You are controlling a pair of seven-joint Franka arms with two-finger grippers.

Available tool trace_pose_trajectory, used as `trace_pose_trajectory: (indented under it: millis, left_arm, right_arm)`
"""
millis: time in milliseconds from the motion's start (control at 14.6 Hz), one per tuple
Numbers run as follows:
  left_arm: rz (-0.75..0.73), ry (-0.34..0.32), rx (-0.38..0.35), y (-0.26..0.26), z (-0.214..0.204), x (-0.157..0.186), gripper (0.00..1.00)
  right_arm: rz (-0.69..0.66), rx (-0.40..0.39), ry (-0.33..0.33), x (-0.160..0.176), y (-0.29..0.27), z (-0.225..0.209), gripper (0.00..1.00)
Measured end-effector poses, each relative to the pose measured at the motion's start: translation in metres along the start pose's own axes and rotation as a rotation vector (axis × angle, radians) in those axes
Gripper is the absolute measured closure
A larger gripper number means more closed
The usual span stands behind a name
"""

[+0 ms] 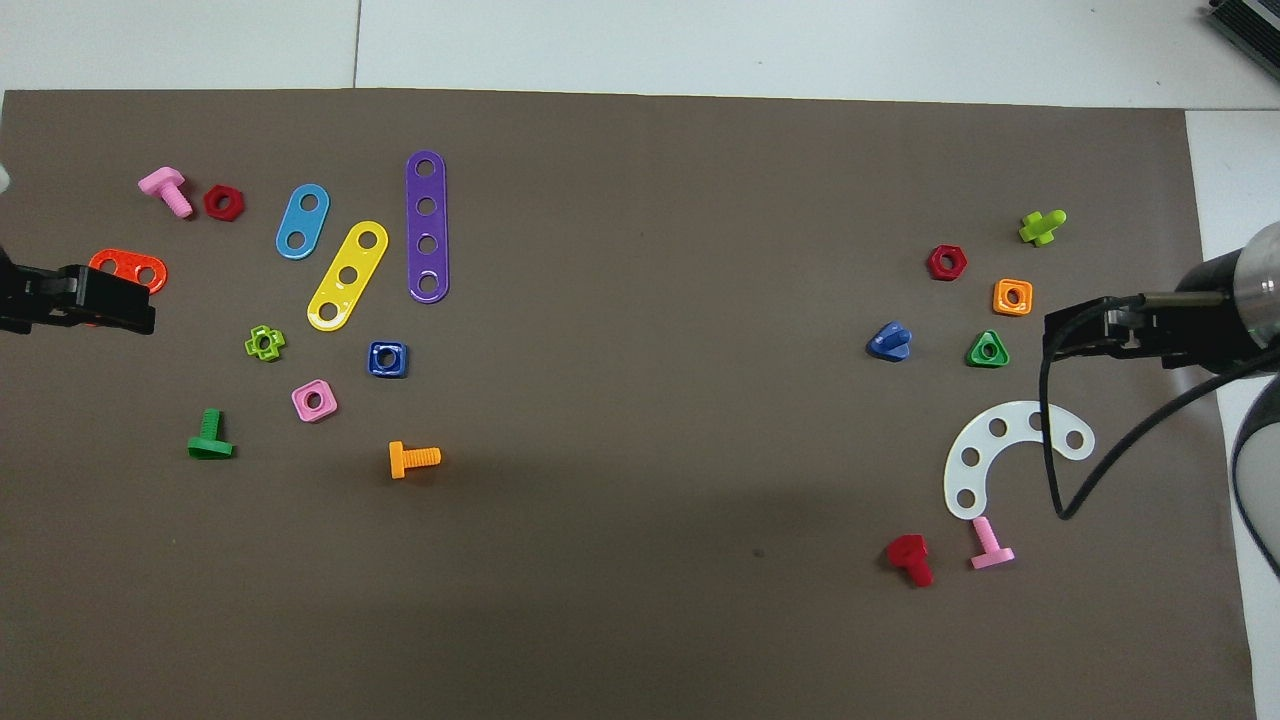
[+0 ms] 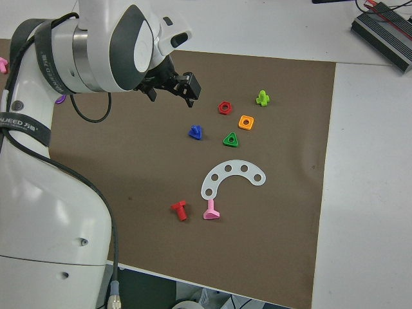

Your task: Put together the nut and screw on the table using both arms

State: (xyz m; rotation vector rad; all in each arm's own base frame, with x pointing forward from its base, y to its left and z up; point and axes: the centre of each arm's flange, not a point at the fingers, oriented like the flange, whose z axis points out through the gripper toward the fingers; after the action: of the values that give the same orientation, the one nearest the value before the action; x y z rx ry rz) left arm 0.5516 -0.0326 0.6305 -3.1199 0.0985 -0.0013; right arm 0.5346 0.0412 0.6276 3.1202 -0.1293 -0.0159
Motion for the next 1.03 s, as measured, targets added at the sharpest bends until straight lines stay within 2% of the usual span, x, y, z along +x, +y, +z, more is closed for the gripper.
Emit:
trace_pose_trajectory:
  millis: [617,823,1029]
  left_arm:
    - [0.002,-0.001,0.000,0.001,0.001,0.000,0.00]
    - [-0.007,-0.002,0.000,-0.004,0.001,0.000,0.00]
    - [-0.007,-0.002,0.000,-0.004,0.001,0.000,0.00]
  right_arm:
    - [-0.002,0.001,0.004,-0.002,-0.001,-0.001,0.00]
    - [-0.006,-0.001,-0.004,-0.002,-0.003,0.002,0.07]
    - [-0.010,0.001,0.004,0.004,-0.005,0.016,0.06]
